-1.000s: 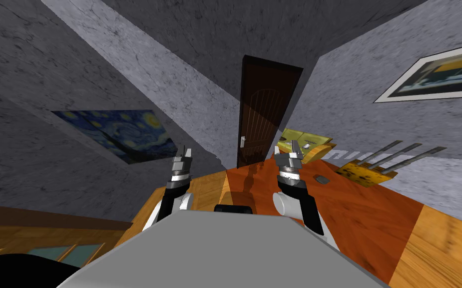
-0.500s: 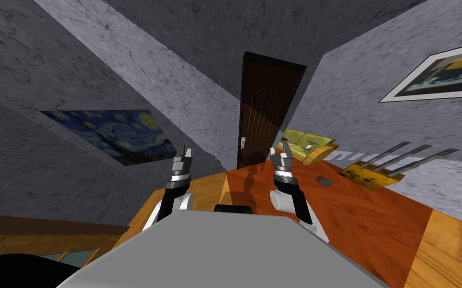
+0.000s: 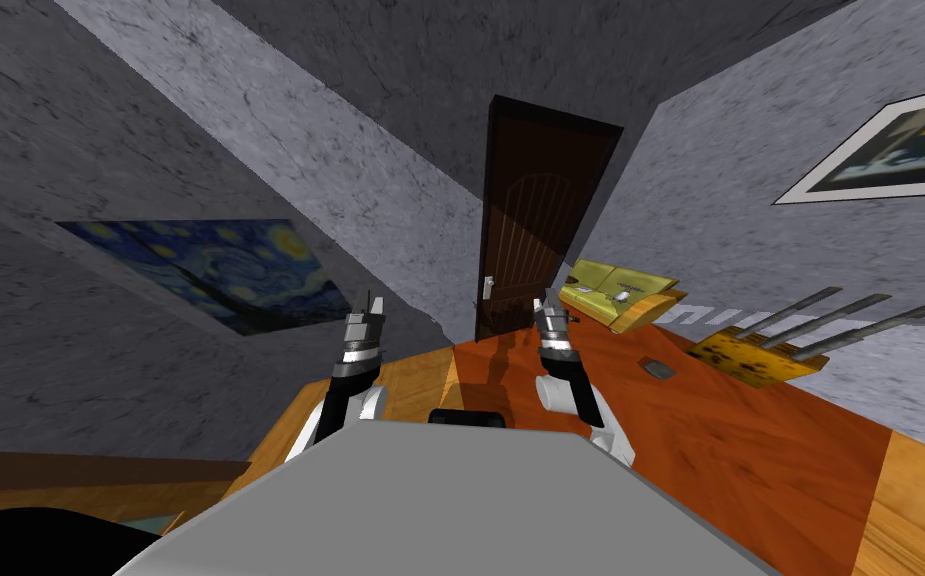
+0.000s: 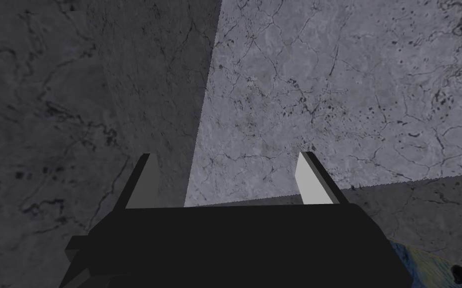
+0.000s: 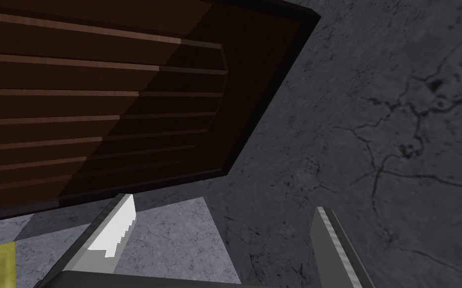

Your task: Pull the door open

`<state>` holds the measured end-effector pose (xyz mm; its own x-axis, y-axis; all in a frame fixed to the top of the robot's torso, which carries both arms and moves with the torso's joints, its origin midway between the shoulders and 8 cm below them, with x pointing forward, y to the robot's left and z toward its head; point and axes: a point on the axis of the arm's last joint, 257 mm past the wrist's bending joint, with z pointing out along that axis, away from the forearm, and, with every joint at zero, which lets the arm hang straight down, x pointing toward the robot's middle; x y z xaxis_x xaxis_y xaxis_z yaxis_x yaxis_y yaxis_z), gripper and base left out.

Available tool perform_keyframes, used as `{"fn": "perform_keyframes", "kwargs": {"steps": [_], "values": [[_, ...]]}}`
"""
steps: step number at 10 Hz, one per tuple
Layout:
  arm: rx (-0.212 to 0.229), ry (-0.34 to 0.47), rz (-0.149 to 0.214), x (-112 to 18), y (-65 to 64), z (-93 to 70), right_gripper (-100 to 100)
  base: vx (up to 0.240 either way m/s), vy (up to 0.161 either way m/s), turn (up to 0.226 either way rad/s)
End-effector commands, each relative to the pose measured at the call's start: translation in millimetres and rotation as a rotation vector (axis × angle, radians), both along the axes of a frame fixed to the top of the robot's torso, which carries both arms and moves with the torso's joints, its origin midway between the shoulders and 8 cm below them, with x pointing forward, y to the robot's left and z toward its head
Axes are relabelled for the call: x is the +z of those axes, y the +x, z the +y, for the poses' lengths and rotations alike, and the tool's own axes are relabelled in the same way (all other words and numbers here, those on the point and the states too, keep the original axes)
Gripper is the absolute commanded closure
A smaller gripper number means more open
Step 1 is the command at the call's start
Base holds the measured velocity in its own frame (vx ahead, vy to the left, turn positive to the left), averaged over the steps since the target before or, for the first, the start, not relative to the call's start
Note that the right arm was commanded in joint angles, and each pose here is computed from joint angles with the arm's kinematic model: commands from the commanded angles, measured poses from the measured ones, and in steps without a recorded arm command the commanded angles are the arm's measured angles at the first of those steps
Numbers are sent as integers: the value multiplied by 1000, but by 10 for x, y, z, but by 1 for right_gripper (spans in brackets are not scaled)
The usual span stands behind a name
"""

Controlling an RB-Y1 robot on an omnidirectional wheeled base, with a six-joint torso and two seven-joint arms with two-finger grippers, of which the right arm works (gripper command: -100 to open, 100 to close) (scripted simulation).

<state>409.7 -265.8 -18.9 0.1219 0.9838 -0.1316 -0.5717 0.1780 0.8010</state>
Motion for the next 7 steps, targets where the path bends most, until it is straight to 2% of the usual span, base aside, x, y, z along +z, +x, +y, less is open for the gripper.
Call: {"fn": "perform_keyframes", "kwargs": {"steps": [1,2,3,4,5,6,7], "values": [[-9,-25,20,-107,63,13,-100,65,-4,3],[-19,-64,37,-206,141,33,-100,45,-5,7],[-29,-105,42,-252,201,59,-100,62,-6,11],[-29,-105,53,-304,217,52,-100,52,-9,7],[-40,-148,69,-401,294,72,-100,68,-5,7],[-50,-194,70,-436,354,99,-100,96,-8,11],[-50,-193,87,-515,375,88,-100,64,-3,11]]}}
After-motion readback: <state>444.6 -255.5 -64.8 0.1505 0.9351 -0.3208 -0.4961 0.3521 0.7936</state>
